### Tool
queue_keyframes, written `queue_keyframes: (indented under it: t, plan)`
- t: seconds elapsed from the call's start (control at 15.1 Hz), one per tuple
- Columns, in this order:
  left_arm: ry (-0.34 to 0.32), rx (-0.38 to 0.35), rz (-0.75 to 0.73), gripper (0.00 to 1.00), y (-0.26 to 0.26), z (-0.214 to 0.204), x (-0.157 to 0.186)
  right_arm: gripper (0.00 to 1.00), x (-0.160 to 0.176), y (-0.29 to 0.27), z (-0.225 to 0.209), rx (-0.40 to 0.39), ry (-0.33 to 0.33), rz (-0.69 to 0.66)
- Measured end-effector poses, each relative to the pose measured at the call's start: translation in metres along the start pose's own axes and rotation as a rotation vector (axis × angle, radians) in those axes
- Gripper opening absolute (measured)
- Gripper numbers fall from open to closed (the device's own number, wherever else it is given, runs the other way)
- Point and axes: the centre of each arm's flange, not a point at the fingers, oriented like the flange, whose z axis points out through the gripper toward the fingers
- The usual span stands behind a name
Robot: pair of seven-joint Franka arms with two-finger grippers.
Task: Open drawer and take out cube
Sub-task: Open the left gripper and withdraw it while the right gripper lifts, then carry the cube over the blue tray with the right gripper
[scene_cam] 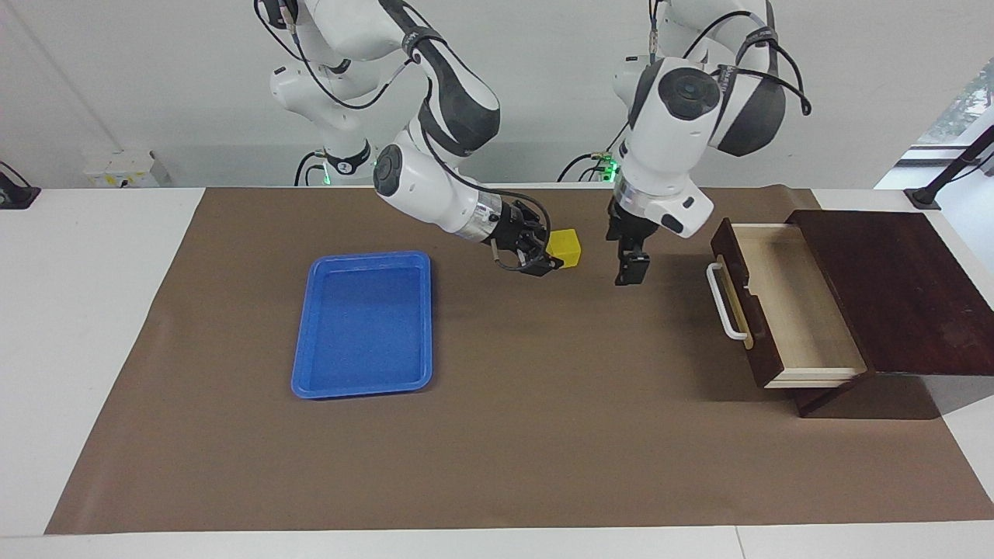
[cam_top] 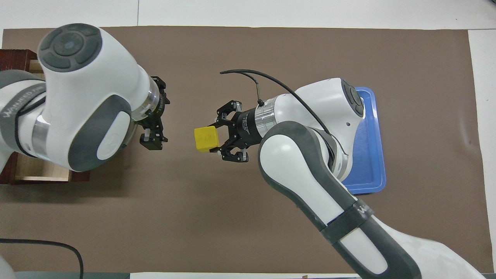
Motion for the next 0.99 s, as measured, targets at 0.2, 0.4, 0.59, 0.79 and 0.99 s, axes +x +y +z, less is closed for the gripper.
queue_keyframes:
  t: [0.2, 0.4, 0.59, 0.79, 0.99]
  plan:
    - [0.024, -0.015, 0.041, 1.0, 0.007, 0.027, 0.07, 0.56, 0.043, -0.021, -0.043, -0.001, -0.011, 0.058]
    - [0.043, -0.035, 0.074, 1.0, 0.001, 0.048, 0.121, 0.56, 0.096, -0.039, -0.097, 0.014, -0.022, 0.076]
    - [0.048, -0.044, 0.096, 1.0, -0.004, 0.053, 0.162, 0.56, 0.149, -0.047, -0.139, 0.021, 0.014, 0.06]
    - [0.05, -0.062, 0.133, 1.0, -0.004, 0.052, 0.194, 0.56, 0.209, -0.05, -0.156, -0.012, 0.068, 0.018]
    - [0.039, -0.074, 0.167, 1.0, -0.005, 0.052, 0.205, 0.56, 0.259, -0.05, -0.164, -0.045, 0.099, -0.016]
